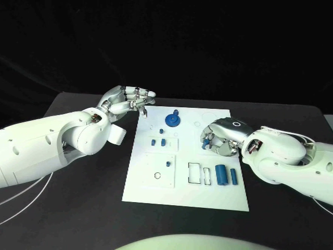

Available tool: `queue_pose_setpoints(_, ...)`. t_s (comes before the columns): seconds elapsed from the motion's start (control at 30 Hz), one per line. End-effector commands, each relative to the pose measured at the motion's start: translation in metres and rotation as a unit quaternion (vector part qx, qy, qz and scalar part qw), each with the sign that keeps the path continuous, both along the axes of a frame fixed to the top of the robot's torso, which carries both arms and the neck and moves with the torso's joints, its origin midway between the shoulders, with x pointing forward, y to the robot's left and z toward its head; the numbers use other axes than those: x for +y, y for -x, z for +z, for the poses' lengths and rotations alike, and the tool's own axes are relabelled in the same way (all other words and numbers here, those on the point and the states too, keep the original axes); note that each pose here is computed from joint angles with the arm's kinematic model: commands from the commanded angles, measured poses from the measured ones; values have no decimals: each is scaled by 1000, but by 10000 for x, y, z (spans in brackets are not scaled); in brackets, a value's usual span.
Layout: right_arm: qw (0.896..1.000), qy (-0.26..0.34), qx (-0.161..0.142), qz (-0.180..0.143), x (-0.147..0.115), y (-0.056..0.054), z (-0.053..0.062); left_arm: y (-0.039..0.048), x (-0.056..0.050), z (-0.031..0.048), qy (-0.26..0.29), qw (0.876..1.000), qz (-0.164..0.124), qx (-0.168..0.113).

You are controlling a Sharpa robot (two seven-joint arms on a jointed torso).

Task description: Assemble the parts on the task board

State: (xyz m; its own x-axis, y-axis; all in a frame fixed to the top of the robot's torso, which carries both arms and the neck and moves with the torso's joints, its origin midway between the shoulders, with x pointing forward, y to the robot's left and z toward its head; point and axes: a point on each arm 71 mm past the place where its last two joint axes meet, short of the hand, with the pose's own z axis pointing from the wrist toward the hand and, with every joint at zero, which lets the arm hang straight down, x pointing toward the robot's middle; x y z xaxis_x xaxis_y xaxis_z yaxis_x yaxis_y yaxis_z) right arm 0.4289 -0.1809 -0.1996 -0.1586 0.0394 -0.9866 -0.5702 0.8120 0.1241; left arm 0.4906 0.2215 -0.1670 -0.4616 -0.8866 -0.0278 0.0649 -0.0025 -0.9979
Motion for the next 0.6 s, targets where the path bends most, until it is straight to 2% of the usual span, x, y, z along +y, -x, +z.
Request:
queue_pose_setpoints(0.03, 999, -34, -27, 4, 29, 41, 87, 7, -21, 10, 5, 1000, -9, -1)
queue_pose_setpoints(0.23, 998, -59, -31, 8, 44, 121, 219, 2, -20, 7, 4, 1000, -8, -1)
queue_pose_setpoints(0.4, 996, -85, -30, 25, 152, 235, 357, -3, -25, 5, 4, 1000, -9, 0)
queue_pose_setpoints(0.6, 992, -111, -7, 61, 484, 356, 377, -13, -42, 1, 5, 1000, -10, 0)
